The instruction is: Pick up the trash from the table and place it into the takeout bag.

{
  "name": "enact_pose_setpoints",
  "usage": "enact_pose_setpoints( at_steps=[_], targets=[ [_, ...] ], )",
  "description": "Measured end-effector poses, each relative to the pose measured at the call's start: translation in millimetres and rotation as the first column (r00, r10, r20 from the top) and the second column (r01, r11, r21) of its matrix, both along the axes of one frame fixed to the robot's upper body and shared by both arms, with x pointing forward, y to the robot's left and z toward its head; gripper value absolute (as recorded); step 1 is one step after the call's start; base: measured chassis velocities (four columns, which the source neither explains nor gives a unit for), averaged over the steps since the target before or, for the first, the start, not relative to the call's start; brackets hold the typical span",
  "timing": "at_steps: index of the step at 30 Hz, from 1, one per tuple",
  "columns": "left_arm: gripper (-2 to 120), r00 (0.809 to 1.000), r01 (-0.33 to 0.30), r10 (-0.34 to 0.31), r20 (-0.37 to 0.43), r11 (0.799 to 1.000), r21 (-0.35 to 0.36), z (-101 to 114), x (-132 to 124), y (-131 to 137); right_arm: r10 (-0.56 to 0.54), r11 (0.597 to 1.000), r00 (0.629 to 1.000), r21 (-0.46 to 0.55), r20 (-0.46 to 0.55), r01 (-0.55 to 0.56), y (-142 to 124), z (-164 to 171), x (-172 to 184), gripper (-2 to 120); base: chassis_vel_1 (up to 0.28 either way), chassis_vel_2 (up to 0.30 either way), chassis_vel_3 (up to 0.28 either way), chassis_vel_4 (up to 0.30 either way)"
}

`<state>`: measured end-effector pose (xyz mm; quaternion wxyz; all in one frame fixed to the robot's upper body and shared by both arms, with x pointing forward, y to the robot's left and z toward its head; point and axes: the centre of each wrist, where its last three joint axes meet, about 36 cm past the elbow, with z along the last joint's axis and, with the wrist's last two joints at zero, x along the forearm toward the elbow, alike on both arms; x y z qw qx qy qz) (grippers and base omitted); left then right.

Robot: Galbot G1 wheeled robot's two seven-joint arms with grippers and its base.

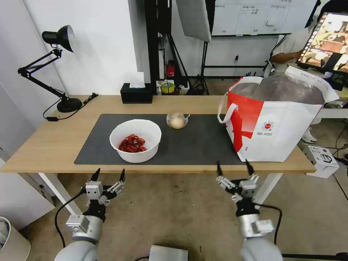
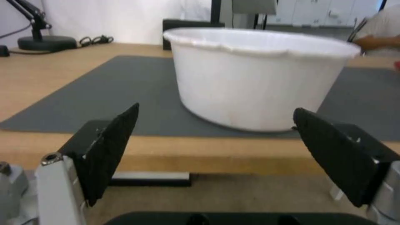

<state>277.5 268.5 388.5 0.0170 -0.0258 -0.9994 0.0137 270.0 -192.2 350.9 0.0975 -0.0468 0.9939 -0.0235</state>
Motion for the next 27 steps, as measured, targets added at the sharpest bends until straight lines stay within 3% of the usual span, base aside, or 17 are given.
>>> enact_pose_setpoints(
  at_steps=[9,27],
  targets=[
    [100,1.0,0.009,-0.009,0.0,1.0,0.008,4.1,-1.7,-1.3,0.016,0.999,0.998,-0.029,-0.054,-0.017,18.6,-2.5,-16.2,100,0.0,0.0,0.0,0.0],
    [100,1.0,0.005,-0.004,0.014,1.0,-0.007,2.3,-6.3,-4.0,0.028,1.0,0.997,-0.011,-0.076,-0.029,19.1,-2.4,-7.8,100,0.0,0.0,0.0,0.0]
  ],
)
